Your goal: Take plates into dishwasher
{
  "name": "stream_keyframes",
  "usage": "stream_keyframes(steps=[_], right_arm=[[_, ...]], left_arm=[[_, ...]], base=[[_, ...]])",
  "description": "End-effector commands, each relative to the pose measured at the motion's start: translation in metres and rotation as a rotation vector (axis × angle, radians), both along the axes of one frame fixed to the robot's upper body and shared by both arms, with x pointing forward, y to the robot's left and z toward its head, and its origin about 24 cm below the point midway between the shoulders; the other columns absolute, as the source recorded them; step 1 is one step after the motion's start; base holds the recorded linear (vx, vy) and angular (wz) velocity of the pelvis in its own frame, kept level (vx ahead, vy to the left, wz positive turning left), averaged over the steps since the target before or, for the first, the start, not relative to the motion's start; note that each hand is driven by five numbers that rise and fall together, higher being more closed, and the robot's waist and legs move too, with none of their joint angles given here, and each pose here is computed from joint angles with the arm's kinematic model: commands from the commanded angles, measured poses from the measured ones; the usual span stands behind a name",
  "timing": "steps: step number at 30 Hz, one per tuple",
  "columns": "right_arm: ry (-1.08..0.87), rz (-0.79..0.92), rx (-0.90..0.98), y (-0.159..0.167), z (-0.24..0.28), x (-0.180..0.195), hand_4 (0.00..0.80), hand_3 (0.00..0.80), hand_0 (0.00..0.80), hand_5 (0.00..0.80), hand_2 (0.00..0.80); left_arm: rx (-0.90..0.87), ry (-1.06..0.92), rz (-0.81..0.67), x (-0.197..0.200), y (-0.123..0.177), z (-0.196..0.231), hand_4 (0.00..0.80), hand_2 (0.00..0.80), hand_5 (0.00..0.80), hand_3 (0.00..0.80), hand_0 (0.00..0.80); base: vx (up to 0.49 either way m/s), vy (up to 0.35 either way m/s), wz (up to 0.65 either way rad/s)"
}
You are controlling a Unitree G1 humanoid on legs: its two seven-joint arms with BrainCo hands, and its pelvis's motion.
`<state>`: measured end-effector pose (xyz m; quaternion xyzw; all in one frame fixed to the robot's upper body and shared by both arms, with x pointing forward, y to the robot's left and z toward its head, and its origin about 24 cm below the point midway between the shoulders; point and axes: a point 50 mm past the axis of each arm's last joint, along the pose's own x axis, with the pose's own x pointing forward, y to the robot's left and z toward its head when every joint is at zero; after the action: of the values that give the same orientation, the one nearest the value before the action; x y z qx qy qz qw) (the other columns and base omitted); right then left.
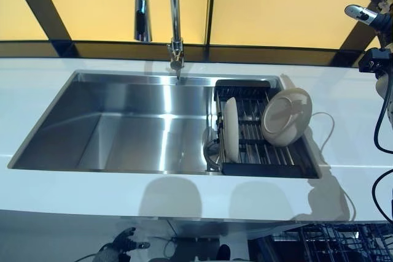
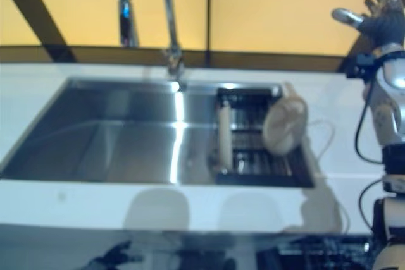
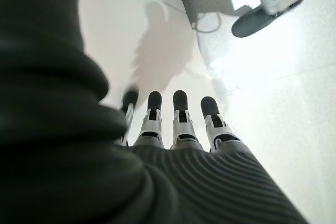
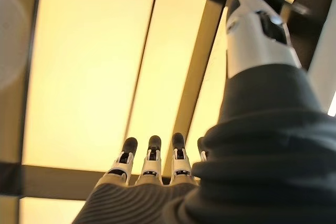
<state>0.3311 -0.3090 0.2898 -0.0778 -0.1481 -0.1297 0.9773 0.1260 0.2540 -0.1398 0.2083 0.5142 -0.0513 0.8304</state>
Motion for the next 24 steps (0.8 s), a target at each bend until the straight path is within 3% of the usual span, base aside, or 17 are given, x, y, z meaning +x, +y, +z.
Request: stream_keyframes(steps=[1, 24], right_arm=[[0.018, 0.082, 0.011, 0.005, 0.009, 0.005, 0.000, 0.000, 0.000, 0.000, 0.000], [0.379, 0.263, 0.284, 0.001, -0.075, 0.017, 0.000, 0.000, 0.000, 0.000, 0.000]], left_arm=[[0.021, 0.034, 0.020, 0.003, 0.012, 0.003, 0.000, 0.000, 0.000, 0.000, 0.000], [-0.008, 0.054, -0.016, 0.028, 0.021, 0.015, 0.000, 0.000, 0.000, 0.000, 0.000]], base=[[-0.017, 0.063, 0.15], [0.050, 0.026, 0.02]])
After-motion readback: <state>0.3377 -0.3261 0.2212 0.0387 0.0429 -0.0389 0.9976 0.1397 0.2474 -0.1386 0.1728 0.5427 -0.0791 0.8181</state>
